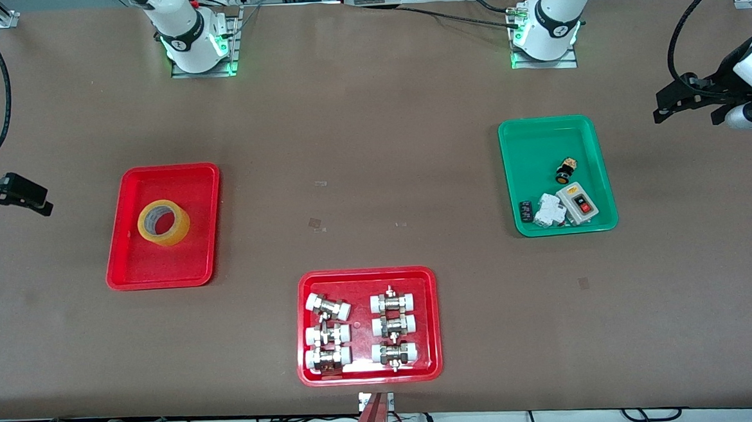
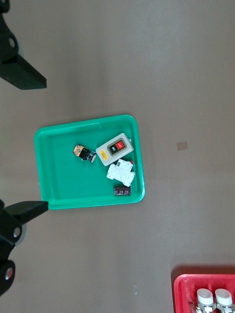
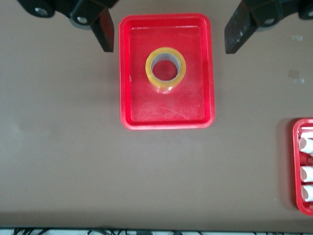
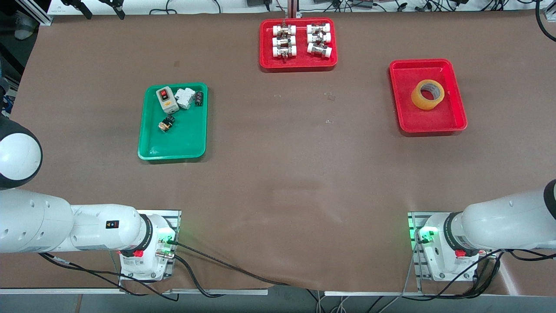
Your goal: Left arm passes tape to right arm into tray
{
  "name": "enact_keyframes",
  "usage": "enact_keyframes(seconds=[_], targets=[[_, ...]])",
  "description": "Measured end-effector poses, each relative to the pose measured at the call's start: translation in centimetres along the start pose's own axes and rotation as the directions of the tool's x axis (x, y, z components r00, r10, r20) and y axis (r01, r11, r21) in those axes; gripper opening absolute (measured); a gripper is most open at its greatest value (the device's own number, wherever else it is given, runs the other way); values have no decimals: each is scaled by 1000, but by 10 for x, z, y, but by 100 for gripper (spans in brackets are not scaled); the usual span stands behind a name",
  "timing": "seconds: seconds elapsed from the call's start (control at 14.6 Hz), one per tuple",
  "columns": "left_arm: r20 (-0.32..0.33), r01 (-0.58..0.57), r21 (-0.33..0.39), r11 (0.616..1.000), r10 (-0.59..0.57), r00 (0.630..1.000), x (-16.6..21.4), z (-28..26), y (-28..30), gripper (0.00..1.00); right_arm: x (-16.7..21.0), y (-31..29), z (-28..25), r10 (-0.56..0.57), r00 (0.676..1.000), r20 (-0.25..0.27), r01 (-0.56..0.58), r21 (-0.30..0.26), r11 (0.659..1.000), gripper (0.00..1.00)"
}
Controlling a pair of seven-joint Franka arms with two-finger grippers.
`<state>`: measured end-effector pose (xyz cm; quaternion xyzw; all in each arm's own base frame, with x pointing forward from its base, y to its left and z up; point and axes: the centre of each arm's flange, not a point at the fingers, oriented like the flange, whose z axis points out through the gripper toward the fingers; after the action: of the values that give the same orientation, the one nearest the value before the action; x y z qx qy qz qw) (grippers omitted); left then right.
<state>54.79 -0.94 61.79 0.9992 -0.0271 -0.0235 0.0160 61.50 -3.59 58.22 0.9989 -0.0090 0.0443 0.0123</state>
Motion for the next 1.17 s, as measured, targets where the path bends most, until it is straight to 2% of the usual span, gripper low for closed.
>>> enact_keyframes(seconds=[0.41, 0.82, 1.17], targets=[[0, -4, 2, 1000, 4, 1000, 0, 0, 24, 100, -39, 6, 22, 21, 997, 73, -23, 26, 999, 100], [-1, 9, 1, 1000, -9, 1000, 0, 0, 17, 100, -48, -3, -1, 4, 999, 38, -5, 24, 1000, 100], [-1, 10, 1, 1000, -10, 1000, 0, 0, 17, 100, -53, -3, -6, 4, 999, 45, -5, 25, 1000, 100]])
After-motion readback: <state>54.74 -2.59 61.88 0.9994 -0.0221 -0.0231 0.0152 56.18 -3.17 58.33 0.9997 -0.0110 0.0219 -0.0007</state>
